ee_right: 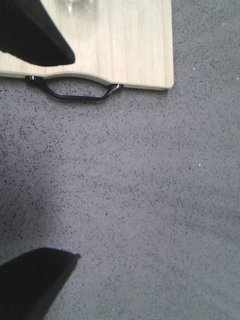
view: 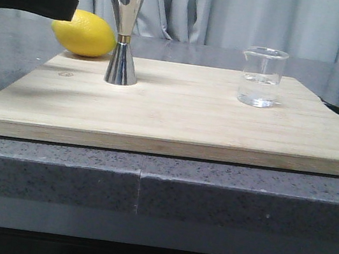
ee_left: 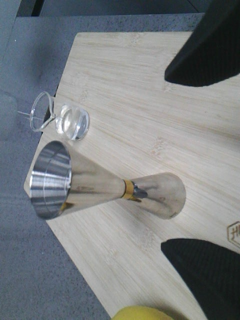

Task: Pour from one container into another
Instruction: 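Move the left gripper down around the steel jigger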

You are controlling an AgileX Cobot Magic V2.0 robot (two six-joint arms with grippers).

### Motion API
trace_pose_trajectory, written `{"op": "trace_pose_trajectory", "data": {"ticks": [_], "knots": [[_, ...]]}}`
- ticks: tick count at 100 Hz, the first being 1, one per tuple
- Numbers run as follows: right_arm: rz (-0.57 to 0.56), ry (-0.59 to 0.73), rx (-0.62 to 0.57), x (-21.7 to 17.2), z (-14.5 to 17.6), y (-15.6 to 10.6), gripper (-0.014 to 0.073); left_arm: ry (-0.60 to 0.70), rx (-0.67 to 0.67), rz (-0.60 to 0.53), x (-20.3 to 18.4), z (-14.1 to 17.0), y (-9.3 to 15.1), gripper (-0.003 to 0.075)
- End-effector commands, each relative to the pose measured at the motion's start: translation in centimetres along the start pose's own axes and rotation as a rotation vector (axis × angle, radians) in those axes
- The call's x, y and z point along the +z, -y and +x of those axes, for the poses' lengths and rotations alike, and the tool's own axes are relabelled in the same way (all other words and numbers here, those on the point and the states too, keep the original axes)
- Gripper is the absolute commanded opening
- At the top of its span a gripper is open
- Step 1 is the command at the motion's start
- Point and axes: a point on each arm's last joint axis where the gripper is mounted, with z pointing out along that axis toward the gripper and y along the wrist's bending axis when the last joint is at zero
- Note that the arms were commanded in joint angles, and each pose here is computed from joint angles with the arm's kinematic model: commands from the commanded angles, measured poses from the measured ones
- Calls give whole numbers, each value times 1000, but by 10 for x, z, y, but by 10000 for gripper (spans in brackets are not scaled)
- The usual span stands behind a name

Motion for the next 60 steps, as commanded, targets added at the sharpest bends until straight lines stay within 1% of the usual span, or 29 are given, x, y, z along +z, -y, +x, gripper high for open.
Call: {"op": "trace_pose_trajectory", "data": {"ticks": [1,19,35,60], "knots": [[8,107,-20,-10,-17,1,666,136,63,30,-2,-23,1,576],[8,115,-20,-10,-17,1,666,161,62,47,3,-18,-7,576],[8,137,-19,-10,-19,1,666,168,86,68,12,-15,-8,576],[7,146,-17,-10,-20,1,666,167,121,132,37,-25,-10,576]]}}
